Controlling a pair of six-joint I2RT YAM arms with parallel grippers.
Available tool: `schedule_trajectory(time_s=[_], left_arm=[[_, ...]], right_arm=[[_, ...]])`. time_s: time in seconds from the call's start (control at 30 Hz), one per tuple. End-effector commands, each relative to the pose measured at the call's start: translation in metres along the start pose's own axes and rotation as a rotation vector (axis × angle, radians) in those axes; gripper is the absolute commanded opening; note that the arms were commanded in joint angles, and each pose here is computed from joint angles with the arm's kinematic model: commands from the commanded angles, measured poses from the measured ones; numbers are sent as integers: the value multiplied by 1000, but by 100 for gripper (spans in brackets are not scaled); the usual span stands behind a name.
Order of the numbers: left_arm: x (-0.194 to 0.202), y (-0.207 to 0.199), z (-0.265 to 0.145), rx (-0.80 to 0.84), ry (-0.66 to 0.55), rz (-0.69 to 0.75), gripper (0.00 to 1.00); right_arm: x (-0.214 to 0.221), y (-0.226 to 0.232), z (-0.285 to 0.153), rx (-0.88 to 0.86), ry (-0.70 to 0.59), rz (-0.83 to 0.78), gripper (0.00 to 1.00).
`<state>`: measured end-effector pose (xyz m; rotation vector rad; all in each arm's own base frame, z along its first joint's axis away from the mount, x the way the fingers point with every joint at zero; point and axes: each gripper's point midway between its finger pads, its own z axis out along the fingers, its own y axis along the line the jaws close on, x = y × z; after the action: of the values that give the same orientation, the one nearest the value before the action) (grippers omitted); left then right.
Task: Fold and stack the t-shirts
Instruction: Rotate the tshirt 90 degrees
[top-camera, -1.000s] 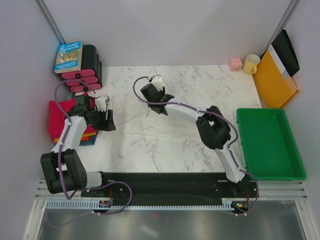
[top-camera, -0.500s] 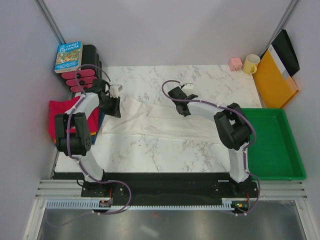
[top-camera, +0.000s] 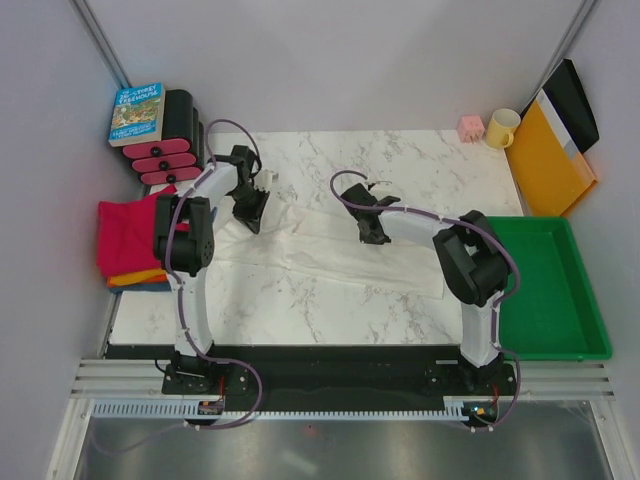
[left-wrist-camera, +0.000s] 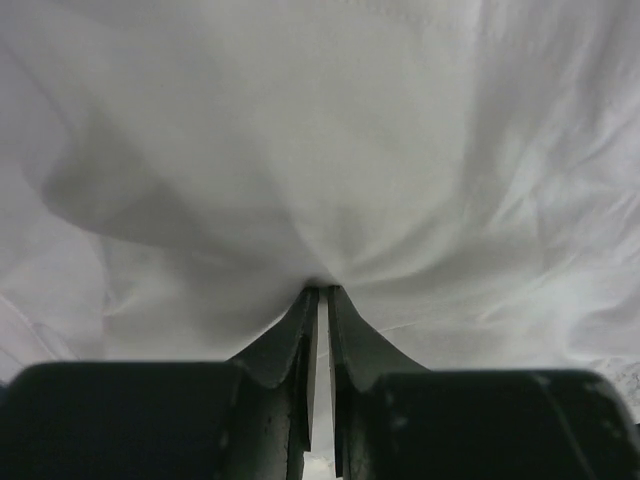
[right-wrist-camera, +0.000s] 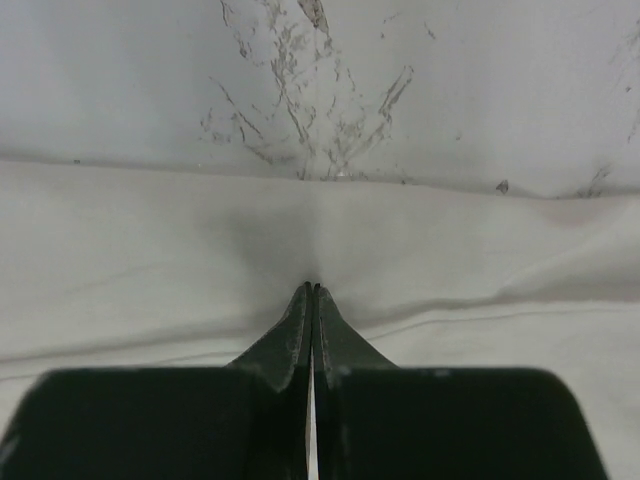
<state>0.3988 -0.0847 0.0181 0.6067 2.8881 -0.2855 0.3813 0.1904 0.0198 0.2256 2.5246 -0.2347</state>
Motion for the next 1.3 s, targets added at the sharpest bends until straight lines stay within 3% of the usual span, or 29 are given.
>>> schedule_trajectory(time_s=[0.0,0.23,0.47,0.57,0.7,0.83,1.1,1.27], left_arm=[[-21,11,-2,-86,53,-5,14],[-90,-7,-9,-136,-30,125,16],[-150,-85,15,-193,-138,413,19],[-166,-111,17,-167,-208,440,20],[-184,-112,2,-182,-291,383,20],[-180,-99,-18,-113,-334,233,23],[-172,-30,-93,-111,-444,71,27],[-142,9,-129,-112,-487,-19,30]], right_arm=[[67,-20,-1,4,206,-45,0],[111,3,-19,-82,261,-91,0],[161,80,-49,-255,320,-132,0],[172,110,-59,-305,325,-161,0],[166,120,-62,-306,289,-149,0],[145,112,-67,-277,221,-135,0],[131,60,-61,-167,160,-99,1],[112,49,-81,-213,66,-42,18]])
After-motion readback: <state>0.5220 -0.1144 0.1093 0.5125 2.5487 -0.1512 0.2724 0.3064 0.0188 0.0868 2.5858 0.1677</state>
